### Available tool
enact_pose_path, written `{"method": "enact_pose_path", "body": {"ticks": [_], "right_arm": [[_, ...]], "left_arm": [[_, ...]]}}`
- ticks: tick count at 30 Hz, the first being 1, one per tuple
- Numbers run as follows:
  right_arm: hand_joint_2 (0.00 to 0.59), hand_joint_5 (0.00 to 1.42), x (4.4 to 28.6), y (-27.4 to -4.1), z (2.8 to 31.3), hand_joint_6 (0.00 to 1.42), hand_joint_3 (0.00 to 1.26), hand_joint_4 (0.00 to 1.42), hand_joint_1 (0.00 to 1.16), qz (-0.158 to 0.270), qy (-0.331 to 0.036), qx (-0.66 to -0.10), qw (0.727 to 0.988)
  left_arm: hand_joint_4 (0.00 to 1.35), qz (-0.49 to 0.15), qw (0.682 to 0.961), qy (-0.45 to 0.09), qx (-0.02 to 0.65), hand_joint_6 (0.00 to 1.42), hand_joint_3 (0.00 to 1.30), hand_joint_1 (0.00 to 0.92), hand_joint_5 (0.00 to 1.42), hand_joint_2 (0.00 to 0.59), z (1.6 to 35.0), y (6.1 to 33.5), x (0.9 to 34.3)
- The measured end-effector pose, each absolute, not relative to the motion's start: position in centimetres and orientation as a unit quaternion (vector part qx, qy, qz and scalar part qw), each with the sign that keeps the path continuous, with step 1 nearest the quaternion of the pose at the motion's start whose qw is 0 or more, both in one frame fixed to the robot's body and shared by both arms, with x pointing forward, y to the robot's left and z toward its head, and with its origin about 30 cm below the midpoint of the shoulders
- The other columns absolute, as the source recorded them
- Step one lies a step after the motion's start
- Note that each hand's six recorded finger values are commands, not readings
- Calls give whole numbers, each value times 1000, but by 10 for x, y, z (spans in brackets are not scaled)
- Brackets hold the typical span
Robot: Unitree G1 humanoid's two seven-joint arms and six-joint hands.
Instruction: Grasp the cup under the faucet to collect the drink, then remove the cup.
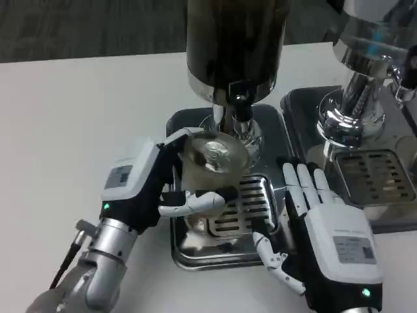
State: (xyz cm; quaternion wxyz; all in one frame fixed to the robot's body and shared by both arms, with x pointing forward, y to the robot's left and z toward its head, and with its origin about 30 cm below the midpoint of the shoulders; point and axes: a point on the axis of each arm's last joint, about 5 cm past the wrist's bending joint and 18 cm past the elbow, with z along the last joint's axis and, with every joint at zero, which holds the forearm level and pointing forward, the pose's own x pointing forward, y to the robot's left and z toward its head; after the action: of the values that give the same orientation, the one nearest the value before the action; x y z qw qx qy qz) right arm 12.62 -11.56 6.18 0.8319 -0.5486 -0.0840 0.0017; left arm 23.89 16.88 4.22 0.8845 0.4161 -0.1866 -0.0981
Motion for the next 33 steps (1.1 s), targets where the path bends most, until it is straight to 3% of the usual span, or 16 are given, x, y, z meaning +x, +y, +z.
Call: {"method": "enact_pose_path", "body": {"ticks": [10,21,23,27,33], "right_arm": [[434,0,124,-115,61,181,0,0,89,-9,-77,-549,832],[434,0,121,-113,60,180,0,0,89,-13,-65,-545,836],[434,0,121,-113,60,180,0,0,89,-14,-65,-545,836],[434,0,121,-113,60,180,0,0,89,-14,-64,-545,836],[434,0,122,-116,60,180,0,0,89,-17,-62,-543,837]], "left_arm": [[610,-90,874,-191,438,1011,409,487,831,124,40,148,250],[619,-94,858,-219,455,1048,422,479,850,113,35,133,250],[598,-97,855,-224,457,1027,396,434,837,101,34,132,249],[545,-98,857,-222,454,898,344,241,787,76,32,136,245],[513,-89,864,-192,456,858,316,176,762,72,23,148,234]]}}
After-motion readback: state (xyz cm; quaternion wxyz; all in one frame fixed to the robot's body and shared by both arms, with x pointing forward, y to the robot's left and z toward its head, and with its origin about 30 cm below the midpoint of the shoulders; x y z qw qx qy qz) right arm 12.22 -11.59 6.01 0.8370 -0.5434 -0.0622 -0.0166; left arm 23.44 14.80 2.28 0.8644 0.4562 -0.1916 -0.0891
